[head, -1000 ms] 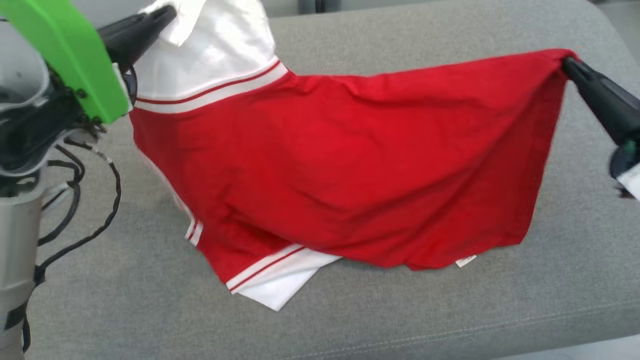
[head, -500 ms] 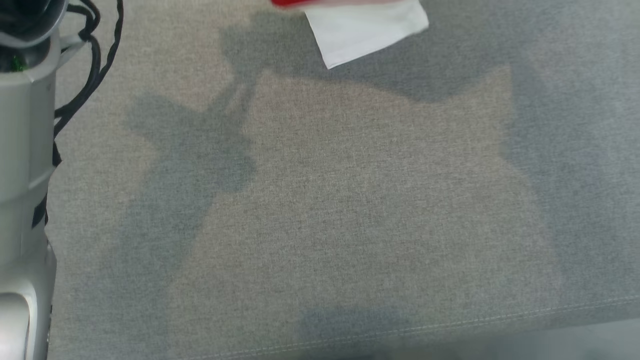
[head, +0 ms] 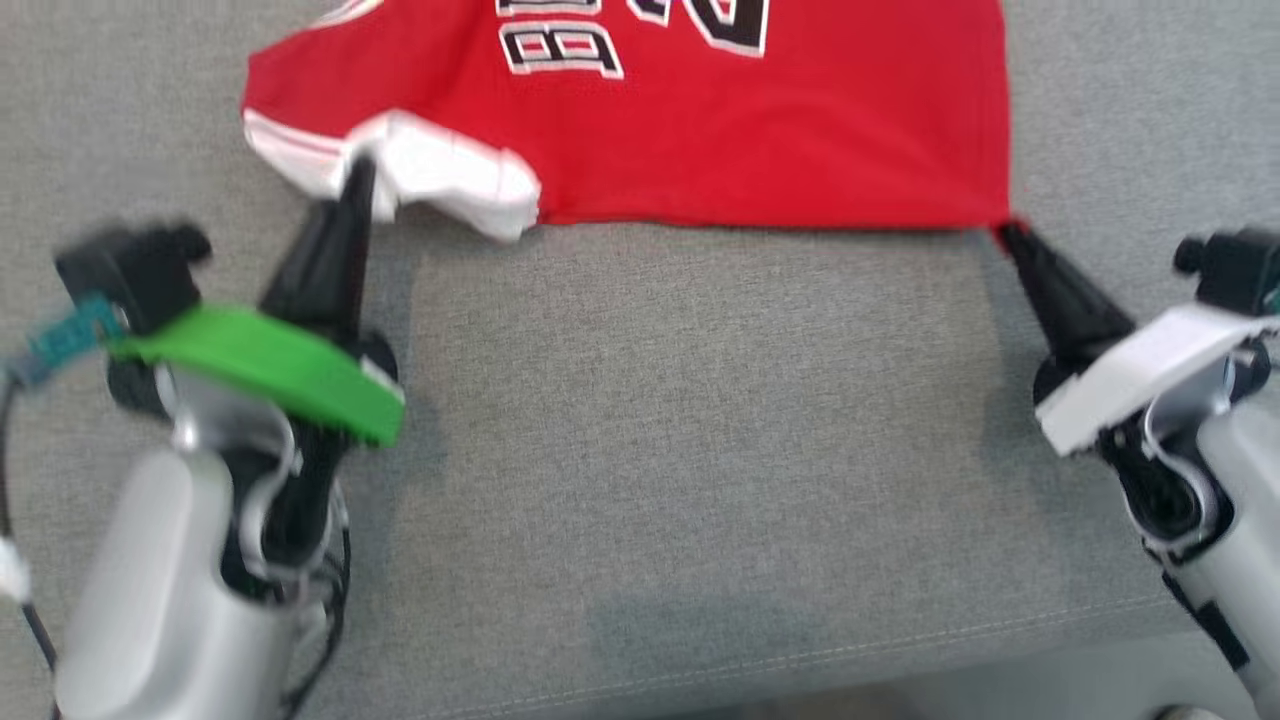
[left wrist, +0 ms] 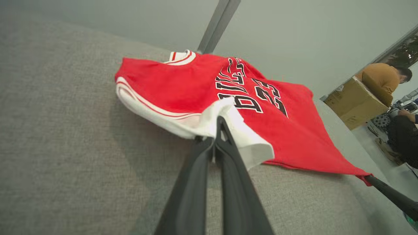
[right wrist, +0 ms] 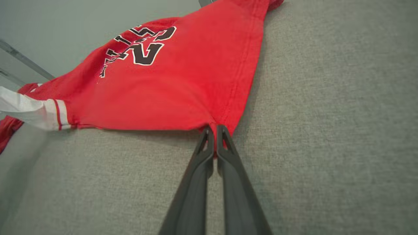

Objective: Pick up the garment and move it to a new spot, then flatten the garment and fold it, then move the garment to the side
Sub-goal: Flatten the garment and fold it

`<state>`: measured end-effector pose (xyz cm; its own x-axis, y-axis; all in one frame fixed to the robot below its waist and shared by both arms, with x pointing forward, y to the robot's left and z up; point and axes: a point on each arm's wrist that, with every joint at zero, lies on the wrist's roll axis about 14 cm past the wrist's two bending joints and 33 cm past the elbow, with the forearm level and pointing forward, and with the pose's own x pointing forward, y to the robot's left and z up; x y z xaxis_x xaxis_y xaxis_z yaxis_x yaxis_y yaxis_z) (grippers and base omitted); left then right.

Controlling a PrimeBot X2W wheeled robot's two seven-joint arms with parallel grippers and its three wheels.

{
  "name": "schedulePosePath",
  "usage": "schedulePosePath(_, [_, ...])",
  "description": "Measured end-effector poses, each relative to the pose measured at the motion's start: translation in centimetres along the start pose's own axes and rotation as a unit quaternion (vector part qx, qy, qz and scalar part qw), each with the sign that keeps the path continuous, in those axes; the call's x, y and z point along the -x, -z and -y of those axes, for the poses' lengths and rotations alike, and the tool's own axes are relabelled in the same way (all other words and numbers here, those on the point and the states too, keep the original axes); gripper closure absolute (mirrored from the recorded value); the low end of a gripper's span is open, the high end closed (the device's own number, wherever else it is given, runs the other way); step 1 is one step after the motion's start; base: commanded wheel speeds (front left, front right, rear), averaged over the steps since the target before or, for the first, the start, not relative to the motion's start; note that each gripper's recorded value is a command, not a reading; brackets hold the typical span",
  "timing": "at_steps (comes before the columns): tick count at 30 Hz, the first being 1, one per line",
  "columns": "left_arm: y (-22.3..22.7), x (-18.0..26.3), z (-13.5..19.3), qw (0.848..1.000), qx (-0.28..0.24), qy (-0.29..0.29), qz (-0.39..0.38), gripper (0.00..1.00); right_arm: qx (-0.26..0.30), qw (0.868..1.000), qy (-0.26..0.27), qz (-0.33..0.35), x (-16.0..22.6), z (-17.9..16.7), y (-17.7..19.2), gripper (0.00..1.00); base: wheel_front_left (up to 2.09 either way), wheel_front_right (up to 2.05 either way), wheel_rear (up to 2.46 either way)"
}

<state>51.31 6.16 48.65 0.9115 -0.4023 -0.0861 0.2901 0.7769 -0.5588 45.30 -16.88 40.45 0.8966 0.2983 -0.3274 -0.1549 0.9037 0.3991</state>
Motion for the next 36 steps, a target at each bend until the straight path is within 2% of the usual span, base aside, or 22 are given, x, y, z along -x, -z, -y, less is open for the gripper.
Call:
schedulePosePath(4, [3.4,3.5,-1.0,0.998,0.047,-0.043,-0.020,1.00,0.007,1.000,0.021,-0.020,2.5,1.1,1.9,1.00,0.00,0.00,0.00])
schedulePosePath(9, [4.8,6.2,2.5,0.994,0.107,-0.018,-0.024,1.00,0.014,0.999,0.033,0.014,4.7,1.7,0.4,1.00,0.00,0.00,0.00])
schedulePosePath(13, [4.5,8.1,2.6,0.993,0.114,-0.022,-0.010,1.00,0.026,0.999,0.035,0.020,6.1,2.0,0.3,1.00,0.00,0.00,0.00])
schedulePosePath(19, [4.4,11.1,2.3,0.993,0.114,-0.031,-0.004,1.00,0.027,0.999,0.016,0.023,7.5,0.4,1.0,1.00,0.00,0.00,0.00])
schedulePosePath(24, [1.2,12.1,2.8,0.994,0.095,-0.016,0.042,1.00,0.019,0.996,-0.001,0.083,8.1,-0.8,-2.3,1.00,0.00,0.00,0.00])
schedulePosePath(28, [-3.0,13.2,4.0,0.994,0.061,0.013,0.092,1.00,0.035,0.989,-0.026,0.144,9.1,-2.2,-6.5,1.00,0.00,0.00,0.00])
schedulePosePath(32, [-6.7,14.5,6.2,0.990,0.024,0.054,0.126,1.00,0.051,0.975,-0.054,0.208,10.9,-3.8,-11.0,1.00,0.00,0.00,0.00])
schedulePosePath(36, [-10.4,16.0,8.9,0.981,-0.012,0.098,0.164,1.00,0.067,0.956,-0.084,0.273,13.5,-5.5,-15.6,1.00,0.00,0.00,0.00])
